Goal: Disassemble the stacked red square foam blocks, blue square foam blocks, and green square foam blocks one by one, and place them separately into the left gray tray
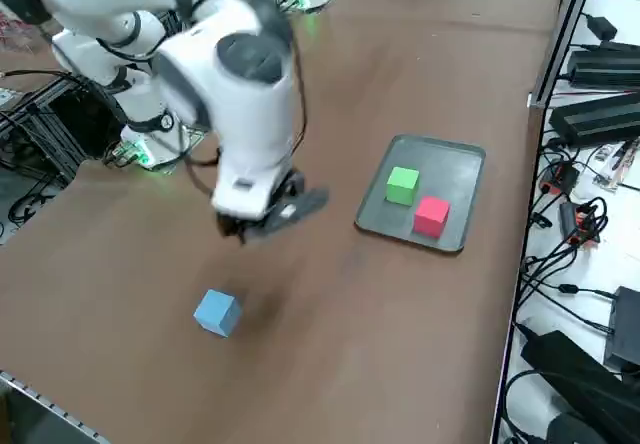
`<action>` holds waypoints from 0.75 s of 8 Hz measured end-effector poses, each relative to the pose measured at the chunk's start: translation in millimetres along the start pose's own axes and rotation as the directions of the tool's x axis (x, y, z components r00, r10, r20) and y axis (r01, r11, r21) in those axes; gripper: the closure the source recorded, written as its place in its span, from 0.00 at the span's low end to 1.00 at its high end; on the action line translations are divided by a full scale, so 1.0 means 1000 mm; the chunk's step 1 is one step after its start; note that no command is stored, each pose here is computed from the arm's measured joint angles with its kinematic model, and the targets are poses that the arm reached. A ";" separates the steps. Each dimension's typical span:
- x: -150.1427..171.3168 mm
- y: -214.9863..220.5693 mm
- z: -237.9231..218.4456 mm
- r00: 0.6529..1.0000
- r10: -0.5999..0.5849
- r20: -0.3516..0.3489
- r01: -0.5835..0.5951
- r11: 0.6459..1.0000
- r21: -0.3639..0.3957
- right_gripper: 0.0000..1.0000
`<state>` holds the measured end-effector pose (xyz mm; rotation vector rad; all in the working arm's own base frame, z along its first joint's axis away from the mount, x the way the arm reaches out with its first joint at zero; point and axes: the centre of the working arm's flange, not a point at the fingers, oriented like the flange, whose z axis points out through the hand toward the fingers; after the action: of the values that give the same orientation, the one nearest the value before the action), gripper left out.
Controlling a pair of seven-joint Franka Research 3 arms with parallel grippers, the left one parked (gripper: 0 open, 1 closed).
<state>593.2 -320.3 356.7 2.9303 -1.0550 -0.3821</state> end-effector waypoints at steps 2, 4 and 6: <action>0.010 0.016 0.011 0.960 0.281 -0.006 -0.281 0.959 0.027 0.00; 0.012 0.031 0.025 0.858 0.514 0.002 -0.514 0.857 0.041 0.00; 0.015 0.064 0.063 0.802 0.597 0.004 -0.595 0.799 0.083 0.00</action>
<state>549.8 -374.9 297.5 2.4452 -1.9305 -0.2851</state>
